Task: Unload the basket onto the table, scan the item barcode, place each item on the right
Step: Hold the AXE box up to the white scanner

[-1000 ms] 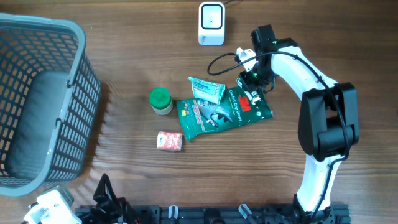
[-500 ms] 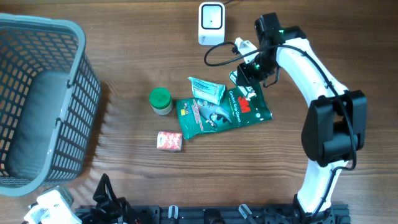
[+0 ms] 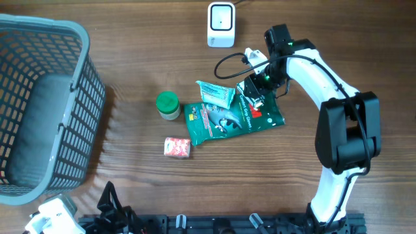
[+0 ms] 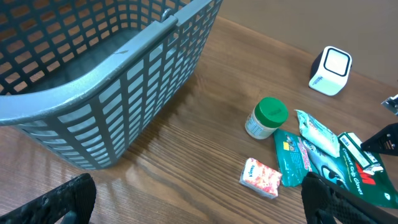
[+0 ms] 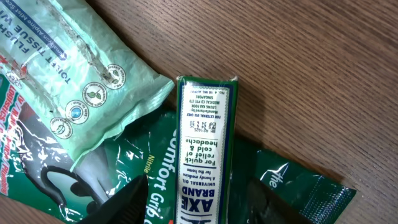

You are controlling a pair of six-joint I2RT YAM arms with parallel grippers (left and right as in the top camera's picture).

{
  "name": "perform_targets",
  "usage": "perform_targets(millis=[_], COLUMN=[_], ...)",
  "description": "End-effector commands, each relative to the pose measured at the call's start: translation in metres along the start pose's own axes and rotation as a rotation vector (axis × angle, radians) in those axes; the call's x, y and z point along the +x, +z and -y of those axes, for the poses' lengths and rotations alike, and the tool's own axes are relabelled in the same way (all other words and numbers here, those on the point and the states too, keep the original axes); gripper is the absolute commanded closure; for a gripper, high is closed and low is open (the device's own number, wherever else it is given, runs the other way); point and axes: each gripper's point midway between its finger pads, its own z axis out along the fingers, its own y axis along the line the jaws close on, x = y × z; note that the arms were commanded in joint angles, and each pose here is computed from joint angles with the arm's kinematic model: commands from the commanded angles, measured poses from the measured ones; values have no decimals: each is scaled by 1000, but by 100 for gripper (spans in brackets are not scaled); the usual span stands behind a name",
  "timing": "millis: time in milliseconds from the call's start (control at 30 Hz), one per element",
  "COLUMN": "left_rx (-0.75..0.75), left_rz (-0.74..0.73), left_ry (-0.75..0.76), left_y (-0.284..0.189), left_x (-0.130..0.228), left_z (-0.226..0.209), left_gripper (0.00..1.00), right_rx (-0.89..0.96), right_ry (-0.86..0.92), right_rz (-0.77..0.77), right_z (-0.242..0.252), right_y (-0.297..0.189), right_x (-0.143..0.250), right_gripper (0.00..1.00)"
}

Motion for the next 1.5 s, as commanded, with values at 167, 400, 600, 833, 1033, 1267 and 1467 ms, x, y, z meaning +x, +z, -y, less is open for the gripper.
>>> perform_targets(millis=[167, 400, 600, 833, 1033, 1267, 1467], left_rx=[1, 1, 1, 1, 1, 1, 1], left_rz=[8, 8, 8, 8, 8, 8, 8], left_ry=[-5, -5, -5, -5, -5, -5, -5], left_y=[-1, -1, -1, -1, -1, -1, -1], left_x=[0, 0, -1, 0, -1, -1, 0], left_z=[0, 0, 0, 0, 0, 0, 0], left_gripper=[0, 0, 0, 0, 0, 0, 0], right_rx=[70, 76, -161, -519, -445, 154, 353], right_ry=[-30, 26, -57, -133, -165, -236, -296], right_rz=[-61, -26, 57, 98, 123, 449, 662], right_z=[1, 1, -46, -102, -89, 14, 34], right_y=[26, 25, -30, -80, -74, -82, -102], right_x=[20, 11, -19, -3, -11, -115, -173], right_gripper=[57, 86, 88, 89, 89, 88, 85])
